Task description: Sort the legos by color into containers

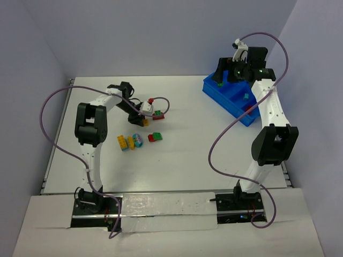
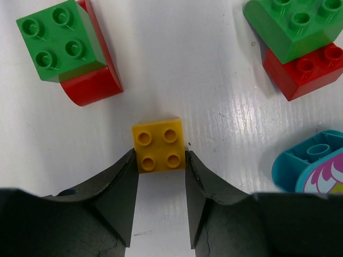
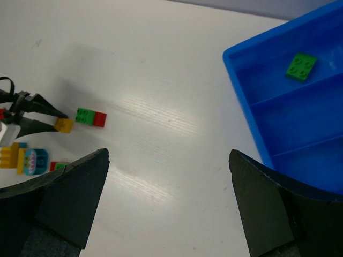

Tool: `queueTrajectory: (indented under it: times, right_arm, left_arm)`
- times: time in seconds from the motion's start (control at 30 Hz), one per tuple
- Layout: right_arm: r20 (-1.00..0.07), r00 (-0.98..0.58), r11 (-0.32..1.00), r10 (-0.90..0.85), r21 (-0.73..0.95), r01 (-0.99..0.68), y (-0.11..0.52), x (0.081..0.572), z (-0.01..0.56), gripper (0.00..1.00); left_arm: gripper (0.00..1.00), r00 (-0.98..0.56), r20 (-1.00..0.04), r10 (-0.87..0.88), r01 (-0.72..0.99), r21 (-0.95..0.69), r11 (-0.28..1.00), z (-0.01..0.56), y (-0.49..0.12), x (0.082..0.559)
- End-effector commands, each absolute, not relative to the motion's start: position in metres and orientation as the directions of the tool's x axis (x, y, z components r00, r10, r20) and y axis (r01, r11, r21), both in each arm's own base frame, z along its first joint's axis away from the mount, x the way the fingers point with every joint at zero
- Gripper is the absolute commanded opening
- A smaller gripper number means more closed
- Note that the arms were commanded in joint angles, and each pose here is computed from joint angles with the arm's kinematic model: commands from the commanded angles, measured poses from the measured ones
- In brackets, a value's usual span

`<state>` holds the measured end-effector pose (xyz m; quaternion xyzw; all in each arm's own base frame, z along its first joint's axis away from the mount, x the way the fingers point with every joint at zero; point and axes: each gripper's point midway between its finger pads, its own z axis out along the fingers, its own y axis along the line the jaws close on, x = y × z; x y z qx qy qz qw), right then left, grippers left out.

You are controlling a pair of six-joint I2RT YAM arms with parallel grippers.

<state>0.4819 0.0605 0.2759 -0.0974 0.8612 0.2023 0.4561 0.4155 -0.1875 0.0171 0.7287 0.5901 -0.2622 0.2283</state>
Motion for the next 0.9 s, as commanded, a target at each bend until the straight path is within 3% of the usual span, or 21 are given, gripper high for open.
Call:
queueTrajectory:
  times: [0.0, 0.17, 0.37, 0.7, 0.87]
  right_arm:
    - [-0.809, -0.576, 0.839, 0.119, 0.392, -0.377, 0.081, 0.463, 0.292, 1.0]
    - [-0.768, -0.628, 0.768, 0.124, 0.475, -0.429, 0.114, 0.452, 0.279, 1.0]
    - [-0.728, -0.684, 0.608, 0.053, 0.567, -0.556, 0.191, 0.431, 0.279, 1.0]
    - [-0.705, -0.709, 0.434, 0.034, 0.649, -0.625, 0.254, 0.424, 0.301, 1.0]
    - [-0.717, -0.697, 0.375, -0.023, 0.64, -0.671, 0.27, 0.411, 0.3, 0.99]
  left_arm:
    - [0.2, 0.134, -0.689, 0.712, 0.991, 0.073, -0.116, 0.05, -0.199, 0.423]
    - [0.0, 0.084, -0.767, 0.636, 0.99, 0.136, 0.033, 0.116, -0.217, 0.438]
    - [0.0, 0.106, -0.848, 0.519, 0.959, 0.225, 0.172, 0.203, -0.242, 0.434]
    - [0.0, 0.242, -0.86, 0.449, 0.889, 0.382, 0.253, 0.254, -0.29, 0.407]
    - [0.0, 0.247, -0.872, 0.422, 0.887, 0.379, 0.263, 0.265, -0.297, 0.403]
